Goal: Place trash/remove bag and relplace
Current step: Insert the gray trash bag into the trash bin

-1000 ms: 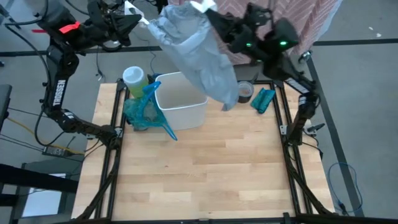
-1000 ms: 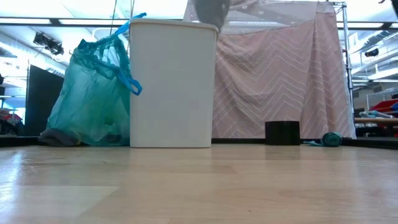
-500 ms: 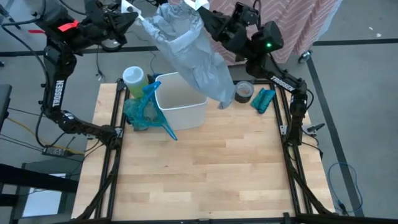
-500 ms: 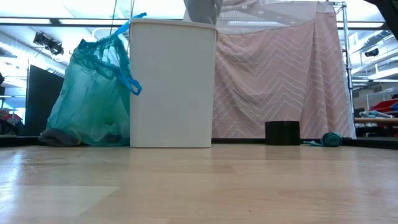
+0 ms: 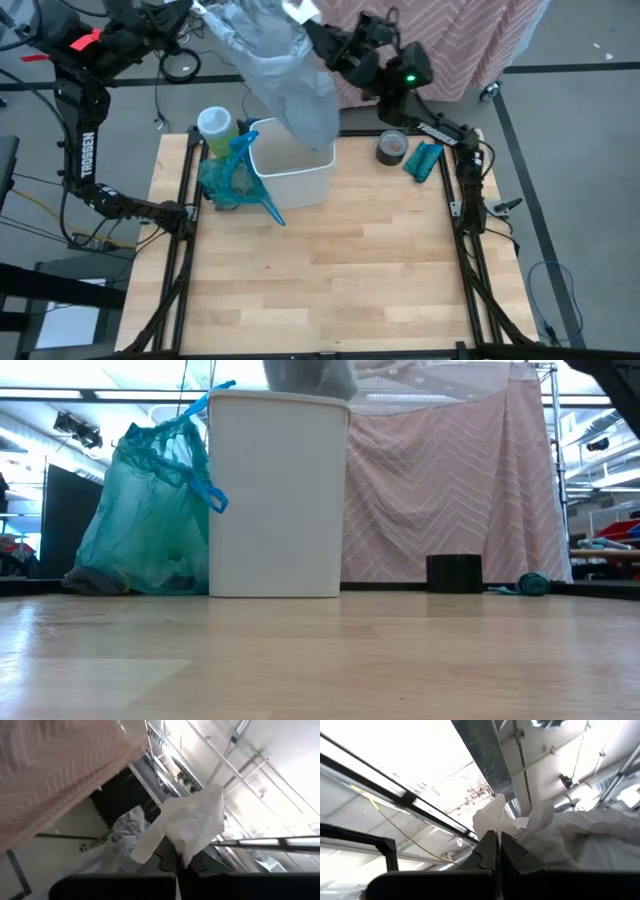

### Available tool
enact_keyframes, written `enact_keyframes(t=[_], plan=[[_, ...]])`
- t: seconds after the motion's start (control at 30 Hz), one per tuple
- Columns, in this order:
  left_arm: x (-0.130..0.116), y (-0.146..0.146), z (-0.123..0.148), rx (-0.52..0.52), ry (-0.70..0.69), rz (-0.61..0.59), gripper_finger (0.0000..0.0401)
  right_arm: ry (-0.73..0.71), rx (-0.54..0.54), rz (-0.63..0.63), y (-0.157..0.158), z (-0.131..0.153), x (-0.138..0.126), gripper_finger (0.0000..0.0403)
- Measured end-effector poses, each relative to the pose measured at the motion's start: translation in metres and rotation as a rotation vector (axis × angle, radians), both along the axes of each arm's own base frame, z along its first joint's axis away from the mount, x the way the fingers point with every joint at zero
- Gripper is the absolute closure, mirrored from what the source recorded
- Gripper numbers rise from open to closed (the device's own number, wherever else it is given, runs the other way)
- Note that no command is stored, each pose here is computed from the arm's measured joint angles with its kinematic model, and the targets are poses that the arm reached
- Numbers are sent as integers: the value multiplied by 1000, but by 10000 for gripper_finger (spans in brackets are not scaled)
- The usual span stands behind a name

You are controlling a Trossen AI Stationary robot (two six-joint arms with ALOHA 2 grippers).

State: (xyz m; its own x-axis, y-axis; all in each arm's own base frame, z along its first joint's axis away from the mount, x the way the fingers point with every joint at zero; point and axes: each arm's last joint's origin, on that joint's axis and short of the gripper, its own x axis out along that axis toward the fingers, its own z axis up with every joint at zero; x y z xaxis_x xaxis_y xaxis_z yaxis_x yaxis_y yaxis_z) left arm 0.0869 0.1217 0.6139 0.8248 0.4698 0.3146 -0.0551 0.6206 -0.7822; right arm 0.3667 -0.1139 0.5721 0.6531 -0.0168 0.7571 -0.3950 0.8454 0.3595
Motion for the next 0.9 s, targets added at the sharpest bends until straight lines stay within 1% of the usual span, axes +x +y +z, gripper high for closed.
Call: enact_keyframes(t=[0.07,0.13,0.23,0.3,0.53,0.67,0.8,0.9], plan=[[-3,0,0,13,5,23,400,-19,18,24,-4,-9,11,403],[-6,-1,1,22,1,38,400,-70,35,42,-6,-16,19,403],[-8,-1,2,25,1,49,400,-127,74,72,-7,-23,25,403],[-8,-2,1,22,3,47,400,-148,74,87,-7,-24,26,403],[-9,-4,0,15,19,38,399,-151,-34,120,11,-19,24,403],[-8,-2,-5,19,85,34,399,-131,-119,158,19,-14,19,403],[-6,0,-14,6,171,47,399,-103,-134,141,19,-16,22,403],[-6,1,-14,9,176,56,398,-78,-122,121,15,-17,23,403]])
